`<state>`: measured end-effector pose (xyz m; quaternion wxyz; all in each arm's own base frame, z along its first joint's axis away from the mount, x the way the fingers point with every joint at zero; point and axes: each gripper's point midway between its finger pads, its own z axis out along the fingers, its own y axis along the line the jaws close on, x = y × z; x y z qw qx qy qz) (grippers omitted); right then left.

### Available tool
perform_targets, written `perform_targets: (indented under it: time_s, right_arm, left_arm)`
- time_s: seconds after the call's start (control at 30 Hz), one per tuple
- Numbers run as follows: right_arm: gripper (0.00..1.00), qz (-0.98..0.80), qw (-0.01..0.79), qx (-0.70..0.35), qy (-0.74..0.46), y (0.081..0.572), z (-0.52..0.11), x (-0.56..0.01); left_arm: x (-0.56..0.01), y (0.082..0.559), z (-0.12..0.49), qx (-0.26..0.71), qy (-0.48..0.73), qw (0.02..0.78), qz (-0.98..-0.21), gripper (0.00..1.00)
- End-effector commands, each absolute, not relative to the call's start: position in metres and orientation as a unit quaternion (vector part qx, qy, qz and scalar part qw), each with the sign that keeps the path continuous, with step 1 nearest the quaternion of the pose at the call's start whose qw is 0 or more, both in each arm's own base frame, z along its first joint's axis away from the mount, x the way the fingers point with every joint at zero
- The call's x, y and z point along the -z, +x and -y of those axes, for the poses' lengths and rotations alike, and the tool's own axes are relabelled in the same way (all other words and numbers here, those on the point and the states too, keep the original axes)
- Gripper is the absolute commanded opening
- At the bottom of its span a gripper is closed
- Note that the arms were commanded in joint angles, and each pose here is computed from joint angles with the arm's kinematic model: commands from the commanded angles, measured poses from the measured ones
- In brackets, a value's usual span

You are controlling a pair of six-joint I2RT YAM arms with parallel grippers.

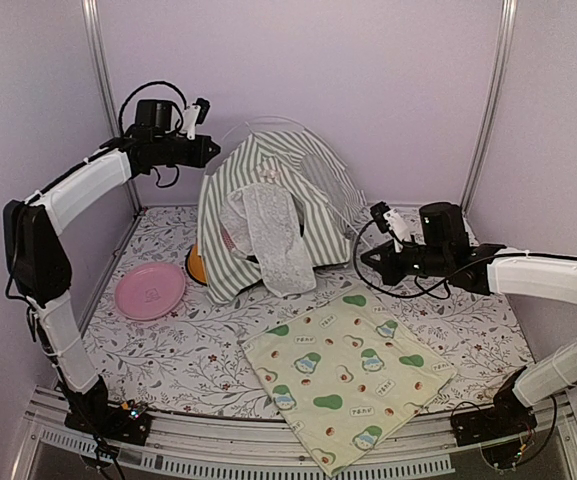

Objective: Set up the pet tent
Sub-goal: Attach the tent pole to the pole socket of the pet tent.

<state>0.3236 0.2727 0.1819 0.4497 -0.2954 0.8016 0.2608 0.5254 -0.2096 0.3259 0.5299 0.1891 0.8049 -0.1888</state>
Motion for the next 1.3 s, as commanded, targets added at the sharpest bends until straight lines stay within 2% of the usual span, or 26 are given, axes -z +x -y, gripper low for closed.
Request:
perform_targets:
  time_s: [0.0,1.27]
  right_arm:
    - [0.00,-0.794,0.471,-0.266,-0.277,0.330,-0.275,-0.195]
    - [0.00,-0.802,0.439,-0.276,-0.296,0.315,-0.275,-0.173]
  left_arm:
    - [-0.358,0.517,0.213,0.197,0.187,0.562,-0.782,0.00]
    - [-0.355,0.524,0.205,0.216,0.159,0.552,-0.790,0.00]
